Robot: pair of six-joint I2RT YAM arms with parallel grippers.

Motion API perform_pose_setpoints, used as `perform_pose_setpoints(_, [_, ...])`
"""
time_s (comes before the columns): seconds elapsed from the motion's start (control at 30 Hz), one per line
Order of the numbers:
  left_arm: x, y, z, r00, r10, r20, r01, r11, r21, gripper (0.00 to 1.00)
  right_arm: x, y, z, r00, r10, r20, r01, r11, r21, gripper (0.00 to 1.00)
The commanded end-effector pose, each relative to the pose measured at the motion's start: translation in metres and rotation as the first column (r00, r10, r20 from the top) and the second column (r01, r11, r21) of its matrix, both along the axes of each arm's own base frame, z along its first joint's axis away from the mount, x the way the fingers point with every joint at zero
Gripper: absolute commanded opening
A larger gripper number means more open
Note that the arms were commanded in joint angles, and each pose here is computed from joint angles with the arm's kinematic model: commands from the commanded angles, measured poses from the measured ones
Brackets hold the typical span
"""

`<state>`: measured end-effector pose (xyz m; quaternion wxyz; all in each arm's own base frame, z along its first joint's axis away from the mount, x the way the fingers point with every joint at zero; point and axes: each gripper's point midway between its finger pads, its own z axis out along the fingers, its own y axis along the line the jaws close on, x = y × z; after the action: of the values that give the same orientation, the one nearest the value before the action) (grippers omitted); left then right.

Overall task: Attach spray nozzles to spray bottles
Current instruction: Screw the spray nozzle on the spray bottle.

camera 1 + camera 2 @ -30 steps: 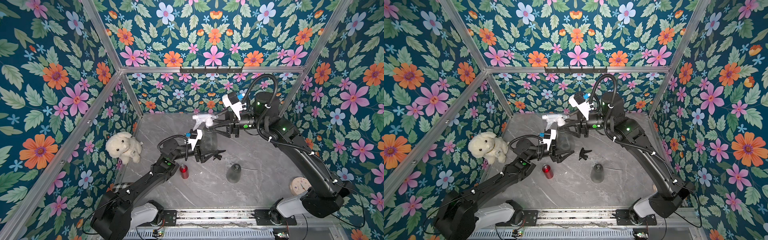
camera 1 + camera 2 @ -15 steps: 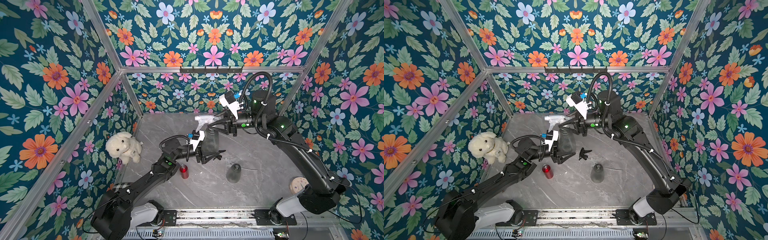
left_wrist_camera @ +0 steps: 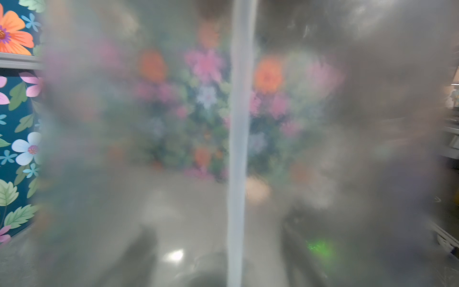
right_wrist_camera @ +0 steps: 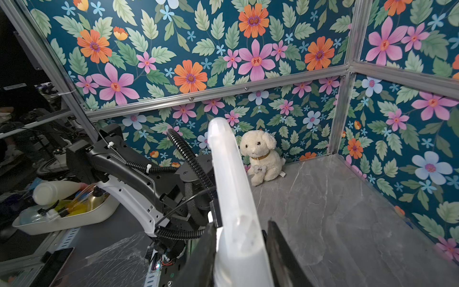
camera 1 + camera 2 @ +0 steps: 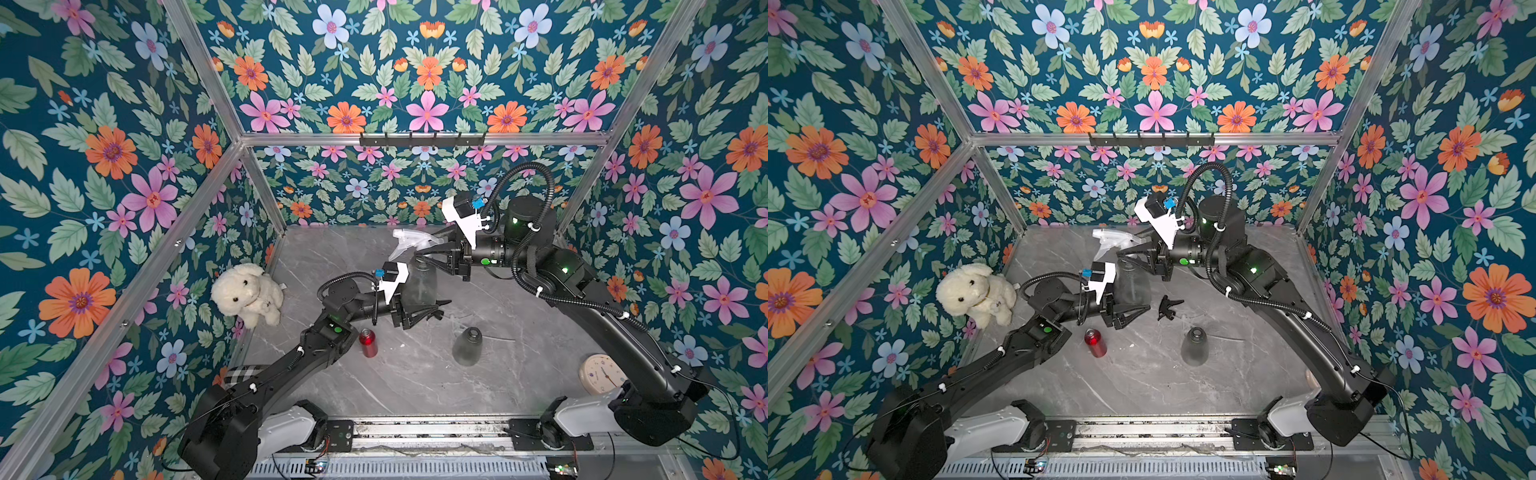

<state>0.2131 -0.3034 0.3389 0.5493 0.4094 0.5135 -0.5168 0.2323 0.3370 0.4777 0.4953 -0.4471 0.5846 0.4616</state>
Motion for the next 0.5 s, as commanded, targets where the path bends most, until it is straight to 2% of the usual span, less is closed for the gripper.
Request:
perform_pose_setpoints(0.0, [0.011,0.007,0.023,0.995,0.090,0.044,-0.086,0.994,-0.071,0.00,0.004,0.001,-0.010,0.999,-0.036,-0.039,0.036,0.999,-0.002,0.17])
perform_pose_setpoints(0.17, [0.016,0.012,0.029,0.986,0.155,0.060,-0.150,0.985,-0.088,0.00,0.006,0.003,-0.022,0.994,-0.102,-0.050,0.103,0.995,0.018,0.17])
perform_pose_setpoints(0.47, [0.020,0.000,0.028,0.957,0.262,0.123,-0.260,0.965,-0.034,0.00,0.005,0.014,-0.041,0.981,-0.166,-0.104,0.165,0.986,-0.016,0.16])
